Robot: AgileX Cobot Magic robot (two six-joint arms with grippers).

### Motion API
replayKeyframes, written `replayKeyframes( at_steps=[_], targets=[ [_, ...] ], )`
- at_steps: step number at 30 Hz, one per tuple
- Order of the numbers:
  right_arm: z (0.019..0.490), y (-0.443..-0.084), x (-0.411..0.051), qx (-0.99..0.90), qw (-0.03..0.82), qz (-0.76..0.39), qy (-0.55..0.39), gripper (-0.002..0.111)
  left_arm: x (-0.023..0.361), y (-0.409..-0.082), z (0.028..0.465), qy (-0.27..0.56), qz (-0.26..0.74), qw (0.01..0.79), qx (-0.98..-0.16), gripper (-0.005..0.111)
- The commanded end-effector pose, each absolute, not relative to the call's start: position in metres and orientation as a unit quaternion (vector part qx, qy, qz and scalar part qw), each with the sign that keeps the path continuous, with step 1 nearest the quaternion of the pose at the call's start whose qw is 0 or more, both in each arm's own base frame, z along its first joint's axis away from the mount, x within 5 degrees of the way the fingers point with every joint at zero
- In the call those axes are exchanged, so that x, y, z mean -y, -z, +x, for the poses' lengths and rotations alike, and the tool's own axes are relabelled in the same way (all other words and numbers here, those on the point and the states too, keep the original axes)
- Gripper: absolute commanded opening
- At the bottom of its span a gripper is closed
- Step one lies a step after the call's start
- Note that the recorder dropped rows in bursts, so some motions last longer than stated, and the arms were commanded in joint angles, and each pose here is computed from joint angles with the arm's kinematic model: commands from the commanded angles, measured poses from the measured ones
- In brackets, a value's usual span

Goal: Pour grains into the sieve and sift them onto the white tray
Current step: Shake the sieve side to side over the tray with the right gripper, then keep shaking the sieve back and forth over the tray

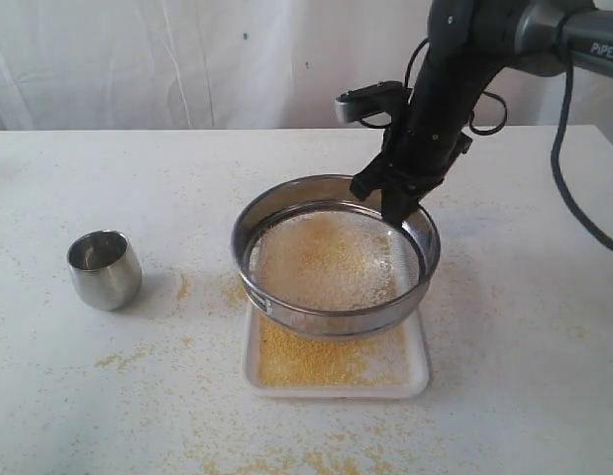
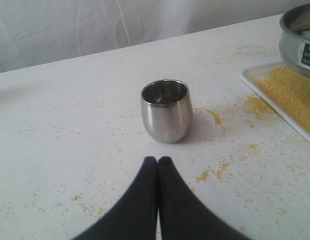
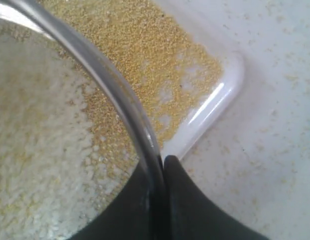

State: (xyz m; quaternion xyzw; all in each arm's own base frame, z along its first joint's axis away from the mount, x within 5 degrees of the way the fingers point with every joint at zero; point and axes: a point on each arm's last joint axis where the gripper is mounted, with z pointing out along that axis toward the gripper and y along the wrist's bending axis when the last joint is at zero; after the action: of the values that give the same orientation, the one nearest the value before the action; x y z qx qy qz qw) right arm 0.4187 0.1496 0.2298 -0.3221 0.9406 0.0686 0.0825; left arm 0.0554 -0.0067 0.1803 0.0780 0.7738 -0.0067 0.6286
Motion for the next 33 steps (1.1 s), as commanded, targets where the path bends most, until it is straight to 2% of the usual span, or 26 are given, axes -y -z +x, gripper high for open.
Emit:
replayKeyframes(
  at_steps=[1,2,3,4,7,8,9,10,11,12,14,15,16,17,18,19,21,22,23,24,25,26,28,31,32,33],
  targets=[
    [0.424,-0.238,-0.135,-0.978,0.104,-0.175,-0.032,0.000,0.007,-0.180,0.055,0.007,0.076,0.630,-0.773,0.000],
    [0.419,-0.237,-0.140,-0.968,0.084,-0.228,-0.058,0.000,0.007,-0.180,0.055,0.007,0.076,0.630,-0.773,0.000],
    [0.415,-0.239,-0.155,-0.916,0.101,-0.368,-0.125,0.000,0.007,-0.180,0.055,0.007,0.076,0.630,-0.773,0.000],
    [0.414,-0.242,-0.154,-0.916,0.103,-0.367,-0.123,0.000,0.007,-0.180,0.055,0.007,0.076,0.630,-0.773,0.000],
    [0.426,-0.247,-0.131,-0.968,0.135,-0.209,-0.015,0.000,0.007,-0.180,0.055,0.007,0.076,0.630,-0.773,0.000],
    [0.429,-0.249,-0.124,-0.981,0.149,-0.123,0.001,0.000,0.007,-0.180,0.055,0.007,0.076,0.630,-0.773,0.000],
    [0.426,-0.249,-0.128,-0.979,0.134,-0.150,-0.019,0.000,0.007,-0.180,0.055,0.007,0.076,0.630,-0.773,0.000],
    [0.414,-0.250,-0.146,-0.937,0.105,-0.315,-0.111,0.000,0.007,-0.180,0.055,0.007,0.076,0.630,-0.773,0.000],
    [0.413,-0.250,-0.152,-0.900,0.120,-0.396,-0.135,0.000,0.007,-0.180,0.055,0.007,0.076,0.630,-0.773,0.000],
    [0.414,-0.249,-0.146,-0.914,0.111,-0.376,-0.105,0.000,0.007,-0.180,0.055,0.007,0.076,0.630,-0.773,0.000],
    [0.430,-0.250,-0.120,-0.979,0.152,-0.134,0.018,0.000,0.007,-0.180,0.055,0.007,0.076,0.630,-0.773,0.000],
    [0.425,-0.249,-0.125,-0.977,0.132,-0.164,-0.012,0.000,0.007,-0.180,0.055,0.007,0.076,0.630,-0.773,0.000],
    [0.417,-0.249,-0.135,-0.958,0.103,-0.262,-0.059,0.000,0.007,-0.180,0.055,0.007,0.076,0.630,-0.773,0.000],
    [0.414,-0.249,-0.147,-0.908,0.114,-0.386,-0.113,0.000,0.007,-0.180,0.055,0.007,0.076,0.630,-0.773,0.000],
    [0.413,-0.249,-0.149,-0.899,0.117,-0.406,-0.120,0.000,0.007,-0.180,0.055,0.007,0.076,0.630,-0.773,0.000],
    [0.416,-0.247,-0.141,-0.927,0.110,-0.350,-0.080,0.000,0.007,-0.180,0.055,0.007,0.076,0.630,-0.773,0.000],
    [0.429,-0.247,-0.124,-0.977,0.145,-0.155,-0.010,0.000,0.007,-0.180,0.055,0.007,0.076,0.630,-0.773,0.000],
    [0.424,-0.245,-0.131,-0.972,0.123,-0.192,-0.053,0.000,0.007,-0.180,0.055,0.007,0.076,0.630,-0.773,0.000],
    [0.416,-0.245,-0.140,-0.949,0.097,-0.283,-0.102,0.000,0.007,-0.180,0.055,0.007,0.076,0.630,-0.773,0.000],
    [0.414,-0.245,-0.150,-0.903,0.115,-0.385,-0.150,0.000,0.007,-0.180,0.055,0.007,0.076,0.630,-0.773,0.000],
    [0.415,-0.244,-0.148,-0.913,0.110,-0.367,-0.141,0.000,0.007,-0.180,0.055,0.007,0.076,0.630,-0.773,0.000],
    [0.427,-0.242,-0.132,-0.963,0.133,-0.226,-0.069,0.000,0.007,-0.180,0.055,0.007,0.076,0.630,-0.773,0.000],
    [0.432,-0.242,-0.124,-0.980,0.141,-0.133,-0.047,0.000,0.007,-0.180,0.055,0.007,0.076,0.630,-0.773,0.000],
    [0.418,-0.242,-0.143,-0.932,0.101,-0.314,-0.149,0.000,0.007,-0.180,0.055,0.007,0.076,0.630,-0.773,0.000],
    [0.416,-0.244,-0.150,-0.903,0.117,-0.374,-0.175,0.000,0.007,-0.180,0.055,0.007,0.076,0.630,-0.773,0.000],
    [0.417,-0.242,-0.146,-0.909,0.112,-0.369,-0.155,0.000,0.007,-0.180,0.055,0.007,0.076,0.630,-0.773,0.000]
  ],
)
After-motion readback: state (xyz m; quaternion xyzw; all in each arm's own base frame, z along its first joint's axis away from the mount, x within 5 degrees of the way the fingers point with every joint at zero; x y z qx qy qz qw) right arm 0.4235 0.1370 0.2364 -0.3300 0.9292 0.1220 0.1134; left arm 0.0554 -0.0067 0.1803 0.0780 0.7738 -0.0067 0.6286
